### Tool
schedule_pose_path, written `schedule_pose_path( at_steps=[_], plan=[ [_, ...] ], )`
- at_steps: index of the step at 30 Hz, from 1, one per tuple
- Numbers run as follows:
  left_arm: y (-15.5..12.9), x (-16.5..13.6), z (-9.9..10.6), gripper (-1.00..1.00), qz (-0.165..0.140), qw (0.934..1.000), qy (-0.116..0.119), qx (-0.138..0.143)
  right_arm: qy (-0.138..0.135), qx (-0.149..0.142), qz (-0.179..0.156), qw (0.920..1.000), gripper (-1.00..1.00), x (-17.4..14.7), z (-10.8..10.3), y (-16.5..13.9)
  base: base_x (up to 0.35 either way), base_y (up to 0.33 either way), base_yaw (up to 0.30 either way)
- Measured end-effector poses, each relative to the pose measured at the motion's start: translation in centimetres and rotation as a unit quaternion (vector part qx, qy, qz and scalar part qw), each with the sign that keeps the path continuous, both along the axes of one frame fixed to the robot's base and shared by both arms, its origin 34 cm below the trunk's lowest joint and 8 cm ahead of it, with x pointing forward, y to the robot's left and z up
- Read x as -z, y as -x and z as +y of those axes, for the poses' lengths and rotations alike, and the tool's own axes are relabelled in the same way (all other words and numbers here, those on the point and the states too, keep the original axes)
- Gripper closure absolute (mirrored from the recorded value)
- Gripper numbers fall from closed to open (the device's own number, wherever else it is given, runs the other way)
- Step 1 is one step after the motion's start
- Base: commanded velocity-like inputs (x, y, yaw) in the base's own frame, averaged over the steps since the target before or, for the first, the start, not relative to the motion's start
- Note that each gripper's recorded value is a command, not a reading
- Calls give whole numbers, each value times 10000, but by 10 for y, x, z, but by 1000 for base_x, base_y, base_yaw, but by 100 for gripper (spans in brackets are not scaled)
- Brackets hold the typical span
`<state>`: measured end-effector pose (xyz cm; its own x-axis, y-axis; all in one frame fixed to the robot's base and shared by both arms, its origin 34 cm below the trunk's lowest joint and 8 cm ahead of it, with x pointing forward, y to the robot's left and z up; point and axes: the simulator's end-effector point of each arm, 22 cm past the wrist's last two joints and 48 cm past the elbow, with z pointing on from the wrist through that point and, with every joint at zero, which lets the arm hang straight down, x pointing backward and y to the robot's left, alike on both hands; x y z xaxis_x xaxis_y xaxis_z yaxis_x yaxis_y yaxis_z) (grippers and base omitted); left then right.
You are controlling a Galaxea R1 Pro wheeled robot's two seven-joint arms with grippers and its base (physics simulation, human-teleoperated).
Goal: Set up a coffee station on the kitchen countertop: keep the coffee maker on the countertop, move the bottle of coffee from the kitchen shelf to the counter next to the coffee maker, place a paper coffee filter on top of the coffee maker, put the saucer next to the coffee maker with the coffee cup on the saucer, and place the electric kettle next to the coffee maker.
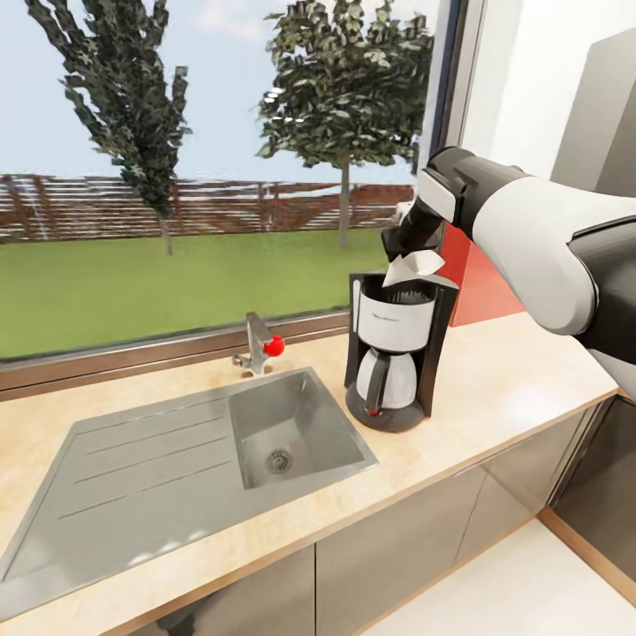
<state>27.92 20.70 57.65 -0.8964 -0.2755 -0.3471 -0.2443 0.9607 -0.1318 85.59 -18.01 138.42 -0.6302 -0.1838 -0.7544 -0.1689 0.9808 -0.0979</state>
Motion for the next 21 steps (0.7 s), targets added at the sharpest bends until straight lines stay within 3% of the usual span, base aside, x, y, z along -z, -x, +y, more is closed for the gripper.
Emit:
schedule_pose_path(
  at_steps=[21],
  plan=[
    [0,0,0,-100,-1,10000,1,1,7,3,38,10000,100,5,0,-1,30,0,0]
  ],
)
